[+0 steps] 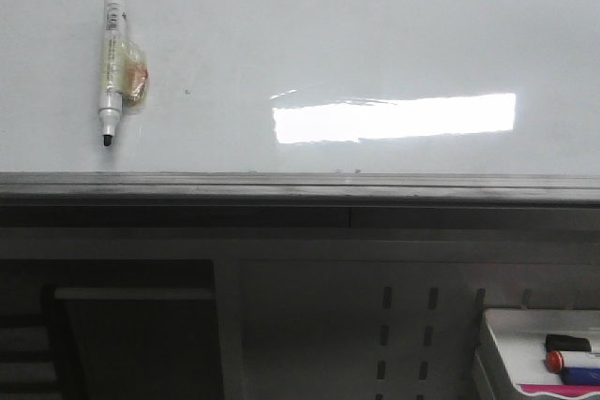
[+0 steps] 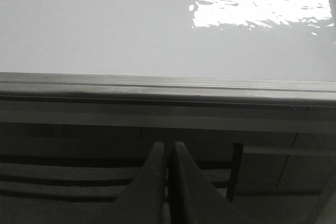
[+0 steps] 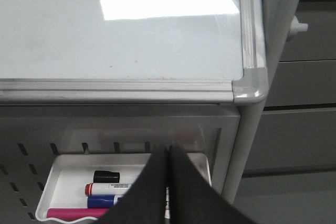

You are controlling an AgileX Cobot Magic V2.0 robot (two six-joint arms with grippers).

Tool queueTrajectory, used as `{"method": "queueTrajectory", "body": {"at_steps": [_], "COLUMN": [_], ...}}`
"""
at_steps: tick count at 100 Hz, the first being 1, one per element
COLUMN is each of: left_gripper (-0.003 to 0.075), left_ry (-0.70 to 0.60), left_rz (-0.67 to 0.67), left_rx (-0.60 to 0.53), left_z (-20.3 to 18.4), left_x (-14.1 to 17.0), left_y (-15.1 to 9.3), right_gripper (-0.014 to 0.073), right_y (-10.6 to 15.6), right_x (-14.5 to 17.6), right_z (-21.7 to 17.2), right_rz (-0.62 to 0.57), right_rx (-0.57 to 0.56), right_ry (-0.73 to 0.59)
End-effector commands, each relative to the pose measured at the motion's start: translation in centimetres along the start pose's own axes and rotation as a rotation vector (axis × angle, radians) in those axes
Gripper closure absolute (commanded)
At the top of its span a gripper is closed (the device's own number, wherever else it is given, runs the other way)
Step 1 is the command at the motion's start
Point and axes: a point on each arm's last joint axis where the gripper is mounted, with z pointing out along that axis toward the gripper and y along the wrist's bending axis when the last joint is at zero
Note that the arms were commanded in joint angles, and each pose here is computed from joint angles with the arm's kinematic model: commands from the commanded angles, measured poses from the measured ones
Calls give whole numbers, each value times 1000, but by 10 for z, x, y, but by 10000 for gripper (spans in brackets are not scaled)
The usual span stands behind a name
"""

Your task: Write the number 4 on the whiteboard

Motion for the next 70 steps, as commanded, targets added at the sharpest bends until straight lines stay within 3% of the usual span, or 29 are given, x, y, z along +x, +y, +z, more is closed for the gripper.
{"method": "queueTrajectory", "body": {"at_steps": [1,25,45,70], "left_gripper": [741,741,741,741], "left_ry": [-44,-44,-61,-73], "left_rz": [-5,-5,3,233], "left_rx": [8,8,6,-64], "left_z": [2,2,2,1], "left_x": [5,5,3,2], "left_y": [0,0,0,5], "right_gripper": [659,659,659,659], "right_y": [0,-1,-1,0], "right_x": [4,2,-8,-12], "right_z": [1,1,0,-1], "right_rz": [-15,-24,-25,25], "right_rx": [10,14,18,8], "right_ry": [-12,-35,-149,-192]}}
